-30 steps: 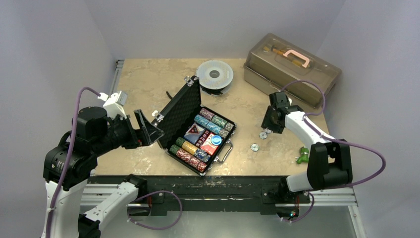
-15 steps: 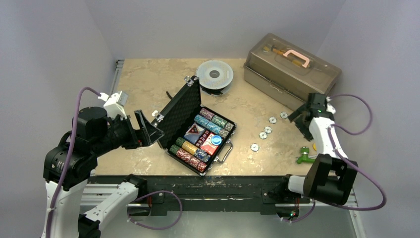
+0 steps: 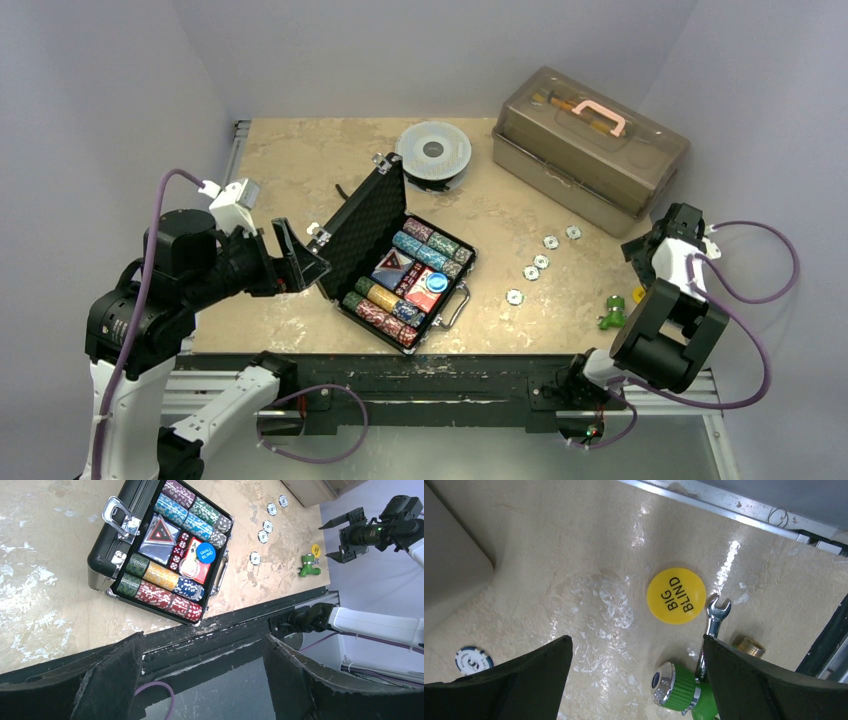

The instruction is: Pack up texas hold em set

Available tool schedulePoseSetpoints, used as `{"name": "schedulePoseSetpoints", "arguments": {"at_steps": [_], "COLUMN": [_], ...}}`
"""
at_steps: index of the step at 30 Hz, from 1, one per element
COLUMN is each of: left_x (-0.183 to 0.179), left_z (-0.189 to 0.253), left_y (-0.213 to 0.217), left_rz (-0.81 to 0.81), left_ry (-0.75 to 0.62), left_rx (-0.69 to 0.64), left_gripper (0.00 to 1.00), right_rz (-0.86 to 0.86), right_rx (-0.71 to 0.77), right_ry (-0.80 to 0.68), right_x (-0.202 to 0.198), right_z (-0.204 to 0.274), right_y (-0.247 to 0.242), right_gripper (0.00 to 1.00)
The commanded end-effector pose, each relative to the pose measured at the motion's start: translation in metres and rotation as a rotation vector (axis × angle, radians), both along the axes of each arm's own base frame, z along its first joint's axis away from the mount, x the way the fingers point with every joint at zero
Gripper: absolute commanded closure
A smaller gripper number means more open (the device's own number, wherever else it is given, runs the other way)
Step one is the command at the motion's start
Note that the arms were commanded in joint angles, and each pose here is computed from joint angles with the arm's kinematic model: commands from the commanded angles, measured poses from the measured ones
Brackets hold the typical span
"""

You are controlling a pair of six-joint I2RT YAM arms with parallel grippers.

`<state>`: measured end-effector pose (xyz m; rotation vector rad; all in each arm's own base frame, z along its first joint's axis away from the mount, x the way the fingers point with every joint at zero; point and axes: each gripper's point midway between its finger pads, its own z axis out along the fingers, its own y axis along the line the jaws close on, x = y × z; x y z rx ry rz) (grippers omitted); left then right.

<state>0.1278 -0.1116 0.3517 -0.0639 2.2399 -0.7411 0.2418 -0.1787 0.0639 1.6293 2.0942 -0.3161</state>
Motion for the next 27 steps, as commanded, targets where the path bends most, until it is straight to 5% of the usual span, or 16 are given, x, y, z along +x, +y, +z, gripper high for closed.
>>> {"name": "schedulePoseSetpoints", "arguments": {"at_steps": [1,14,27], "left_x": [0.001,-0.002,0.004], "left_z": [0.010,0.005,0.005], "left_y": [0.004,0.011,0.007], "left_rz": [-0.001,0.026,0.016], "left_ry": [-0.036,-0.023,-0.014], "left_rx": [0.021,0.049,0.049], "left_gripper": [0.16,0.16,0.16], "right_rz": [-0.049,-0.215,-0.026], "right_rx": [-0.105,-0.171,-0.114], "right_ry": [-0.032,-0.061,-0.013], "right_x": [0.004,-0.024,0.000], "right_z": [0.002,-0.025,-0.039], "right_y": [-0.023,-0.045,-0.045], "right_gripper": [0.01,0.08,0.11]}}
